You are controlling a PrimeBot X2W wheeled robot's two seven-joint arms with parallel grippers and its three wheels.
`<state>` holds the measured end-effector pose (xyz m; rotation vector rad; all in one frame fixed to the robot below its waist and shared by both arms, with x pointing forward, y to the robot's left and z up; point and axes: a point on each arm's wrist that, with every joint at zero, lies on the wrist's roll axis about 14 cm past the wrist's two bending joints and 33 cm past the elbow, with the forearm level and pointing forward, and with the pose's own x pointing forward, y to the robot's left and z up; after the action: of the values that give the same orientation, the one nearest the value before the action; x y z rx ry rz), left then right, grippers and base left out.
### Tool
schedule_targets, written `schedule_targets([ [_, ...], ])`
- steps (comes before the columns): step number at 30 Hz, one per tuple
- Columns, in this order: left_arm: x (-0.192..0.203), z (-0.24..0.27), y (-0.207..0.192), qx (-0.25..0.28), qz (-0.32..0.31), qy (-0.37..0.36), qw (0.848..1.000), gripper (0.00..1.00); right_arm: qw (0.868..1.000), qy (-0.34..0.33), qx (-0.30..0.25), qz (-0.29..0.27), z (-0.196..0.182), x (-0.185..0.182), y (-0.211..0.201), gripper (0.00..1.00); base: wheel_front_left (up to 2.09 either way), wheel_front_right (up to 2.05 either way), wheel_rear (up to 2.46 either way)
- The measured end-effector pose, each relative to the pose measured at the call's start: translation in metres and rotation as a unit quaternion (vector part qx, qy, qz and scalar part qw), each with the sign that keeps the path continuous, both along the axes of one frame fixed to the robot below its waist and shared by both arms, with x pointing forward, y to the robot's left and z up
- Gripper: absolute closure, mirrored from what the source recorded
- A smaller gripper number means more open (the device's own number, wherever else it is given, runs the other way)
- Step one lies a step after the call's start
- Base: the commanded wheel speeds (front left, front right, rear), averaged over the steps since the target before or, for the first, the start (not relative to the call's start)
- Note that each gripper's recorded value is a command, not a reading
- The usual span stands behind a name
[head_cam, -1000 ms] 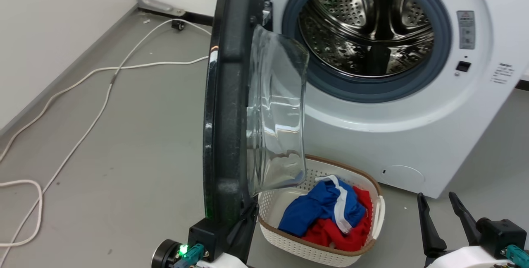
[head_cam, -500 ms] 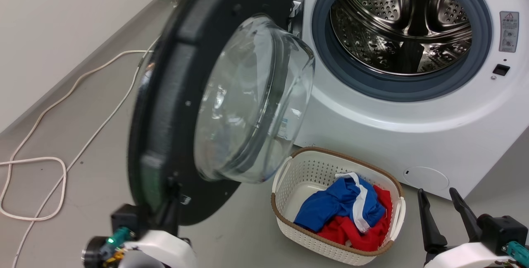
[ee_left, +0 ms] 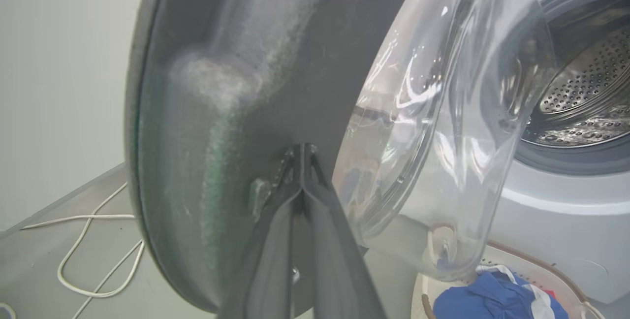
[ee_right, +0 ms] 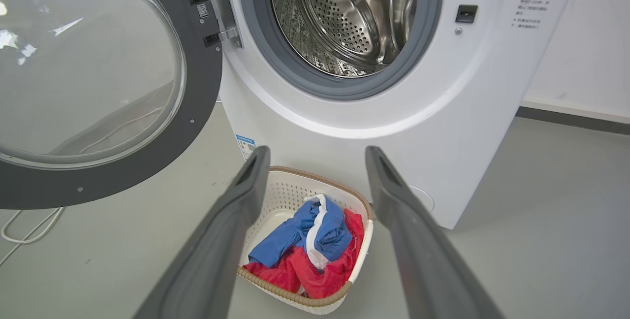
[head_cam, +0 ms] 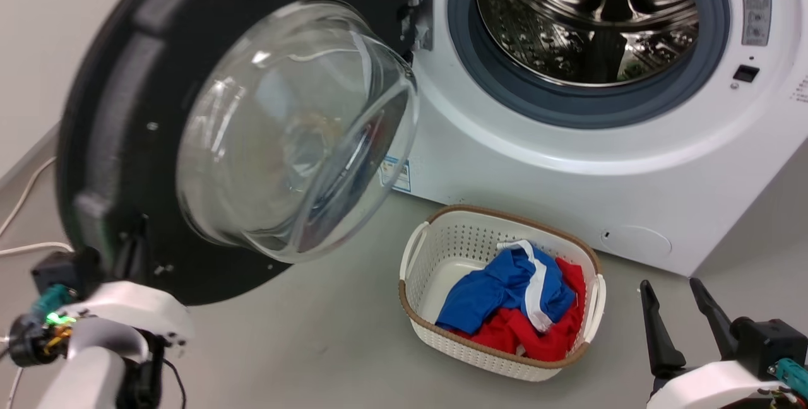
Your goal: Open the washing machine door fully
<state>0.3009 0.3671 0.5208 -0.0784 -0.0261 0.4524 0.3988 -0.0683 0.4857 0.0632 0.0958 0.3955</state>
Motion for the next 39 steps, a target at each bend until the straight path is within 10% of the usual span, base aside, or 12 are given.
schedule_targets([
  [20, 0.029, 0.005, 0.052, 0.009, 0.027, 0.016, 0.999, 1.00, 1.000, 0.006, -0.007, -0.023, -0.004, 0.002, -0.016, 0.00, 0.00, 0.00, 0.00],
  [39, 0.004, 0.010, -0.051, 0.018, -0.047, -0.047, 0.998, 1.00, 0.999, -0.018, 0.000, -0.038, 0.017, -0.019, -0.029, 0.00, 0.00, 0.00, 0.00],
])
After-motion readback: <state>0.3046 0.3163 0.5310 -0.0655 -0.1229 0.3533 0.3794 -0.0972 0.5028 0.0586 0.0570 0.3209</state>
